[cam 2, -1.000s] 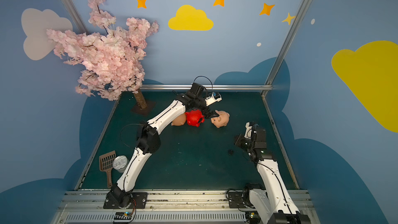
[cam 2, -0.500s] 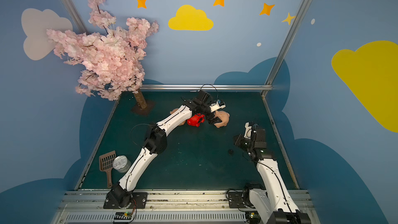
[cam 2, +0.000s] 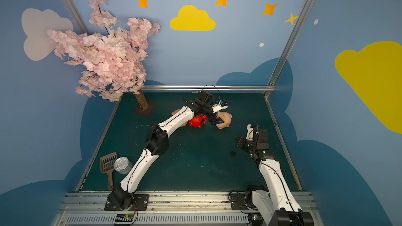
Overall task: Close piggy banks
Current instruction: Turn over the piggy bank at the center of the board.
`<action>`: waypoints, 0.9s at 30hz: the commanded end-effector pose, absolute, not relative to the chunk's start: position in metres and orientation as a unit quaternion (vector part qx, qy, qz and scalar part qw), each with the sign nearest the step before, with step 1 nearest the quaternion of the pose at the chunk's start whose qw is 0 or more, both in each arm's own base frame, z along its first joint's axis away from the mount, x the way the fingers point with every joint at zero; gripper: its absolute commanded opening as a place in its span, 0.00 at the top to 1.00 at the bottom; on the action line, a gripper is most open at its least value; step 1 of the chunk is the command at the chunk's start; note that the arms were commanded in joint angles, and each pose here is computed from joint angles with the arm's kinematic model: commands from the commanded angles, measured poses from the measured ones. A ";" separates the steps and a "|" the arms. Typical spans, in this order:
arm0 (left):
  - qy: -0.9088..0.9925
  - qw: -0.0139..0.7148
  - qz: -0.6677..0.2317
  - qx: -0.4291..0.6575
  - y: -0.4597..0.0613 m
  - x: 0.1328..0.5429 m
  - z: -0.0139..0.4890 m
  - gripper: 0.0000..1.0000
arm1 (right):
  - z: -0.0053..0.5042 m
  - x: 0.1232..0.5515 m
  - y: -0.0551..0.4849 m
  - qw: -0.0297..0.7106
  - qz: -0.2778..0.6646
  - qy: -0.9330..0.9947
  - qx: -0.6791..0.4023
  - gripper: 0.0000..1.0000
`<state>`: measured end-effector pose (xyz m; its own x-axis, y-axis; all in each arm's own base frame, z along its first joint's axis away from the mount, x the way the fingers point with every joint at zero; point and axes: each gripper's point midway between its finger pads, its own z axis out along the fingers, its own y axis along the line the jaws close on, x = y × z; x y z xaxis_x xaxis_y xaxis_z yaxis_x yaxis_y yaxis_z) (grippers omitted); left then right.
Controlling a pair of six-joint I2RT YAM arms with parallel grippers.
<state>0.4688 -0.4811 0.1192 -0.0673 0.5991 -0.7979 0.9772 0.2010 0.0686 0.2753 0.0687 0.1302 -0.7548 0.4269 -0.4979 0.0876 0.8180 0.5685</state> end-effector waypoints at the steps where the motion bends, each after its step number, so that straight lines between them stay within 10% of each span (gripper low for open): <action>1: 0.674 0.360 -0.271 0.586 -0.483 0.462 0.119 0.07 | 0.129 0.276 0.071 0.319 0.271 0.898 0.136 0.84; 27: 0.718 0.332 -0.280 0.545 -0.474 0.455 0.119 0.28 | 0.130 0.281 0.074 0.312 0.277 0.900 0.131 0.84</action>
